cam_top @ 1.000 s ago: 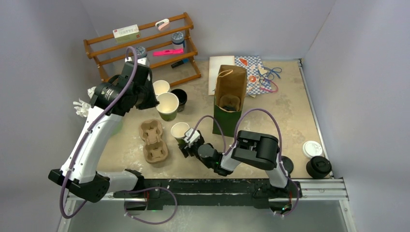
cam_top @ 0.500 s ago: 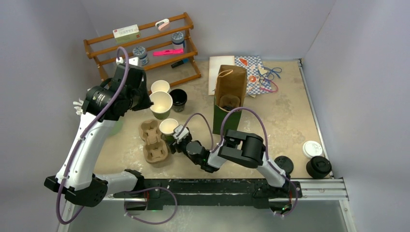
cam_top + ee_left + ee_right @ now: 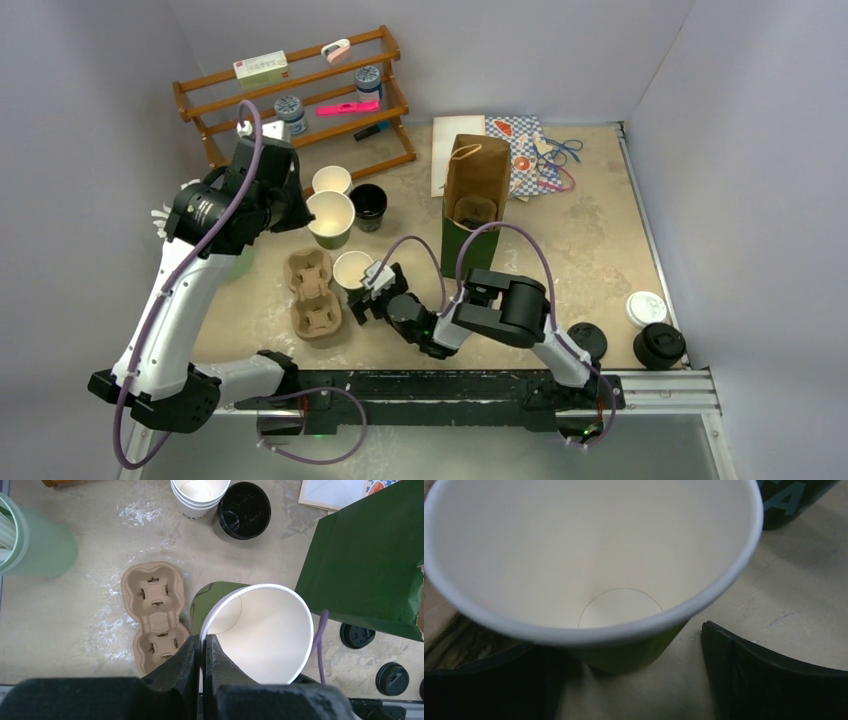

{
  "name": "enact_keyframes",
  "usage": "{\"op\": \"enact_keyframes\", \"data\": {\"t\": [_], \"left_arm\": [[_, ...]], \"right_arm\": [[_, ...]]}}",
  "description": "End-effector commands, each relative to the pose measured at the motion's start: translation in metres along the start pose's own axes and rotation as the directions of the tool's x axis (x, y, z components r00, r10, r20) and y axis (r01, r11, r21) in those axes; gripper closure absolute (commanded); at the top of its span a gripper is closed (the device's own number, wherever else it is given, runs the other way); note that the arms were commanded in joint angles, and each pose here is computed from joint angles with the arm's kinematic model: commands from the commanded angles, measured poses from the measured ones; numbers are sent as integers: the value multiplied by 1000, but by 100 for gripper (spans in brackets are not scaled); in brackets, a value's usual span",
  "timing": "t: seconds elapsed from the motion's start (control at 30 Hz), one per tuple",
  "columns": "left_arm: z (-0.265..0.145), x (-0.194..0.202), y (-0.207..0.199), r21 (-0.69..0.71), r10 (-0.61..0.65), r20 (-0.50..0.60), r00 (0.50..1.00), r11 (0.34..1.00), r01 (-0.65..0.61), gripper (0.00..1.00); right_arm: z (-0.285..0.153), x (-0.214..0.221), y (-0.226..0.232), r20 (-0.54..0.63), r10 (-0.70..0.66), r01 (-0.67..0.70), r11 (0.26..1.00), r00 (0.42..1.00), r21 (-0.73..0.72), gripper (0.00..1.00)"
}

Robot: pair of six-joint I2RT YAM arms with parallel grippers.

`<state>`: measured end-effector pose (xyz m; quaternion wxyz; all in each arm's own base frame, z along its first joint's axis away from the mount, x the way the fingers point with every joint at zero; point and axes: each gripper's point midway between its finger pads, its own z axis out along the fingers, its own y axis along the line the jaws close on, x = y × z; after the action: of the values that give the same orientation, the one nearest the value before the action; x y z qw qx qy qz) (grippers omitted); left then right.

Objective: Pack the takeout coffee

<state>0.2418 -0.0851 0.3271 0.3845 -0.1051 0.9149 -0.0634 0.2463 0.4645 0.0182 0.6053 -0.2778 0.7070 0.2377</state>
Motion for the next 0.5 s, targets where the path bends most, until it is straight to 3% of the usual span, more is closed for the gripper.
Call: {"op": "enact_keyframes", "data": {"t": [0.0,0.3,0.47], "left_arm": [[2,-5,-2,18,9,26,1000,1000,-10,100],[13,1,-12,64,1,11,1000,998,-2,100],[22,10,-38,207,46,-15,999,977,-42,100]], "right_arm": [[-20,-11,-6,8,3,-3,1000,1000,-15,1],[-79,-6,8,-89,-41,26,987,995,-160,1],[-121,-22,5,-107,-38,18,983,994,-183,1]]}}
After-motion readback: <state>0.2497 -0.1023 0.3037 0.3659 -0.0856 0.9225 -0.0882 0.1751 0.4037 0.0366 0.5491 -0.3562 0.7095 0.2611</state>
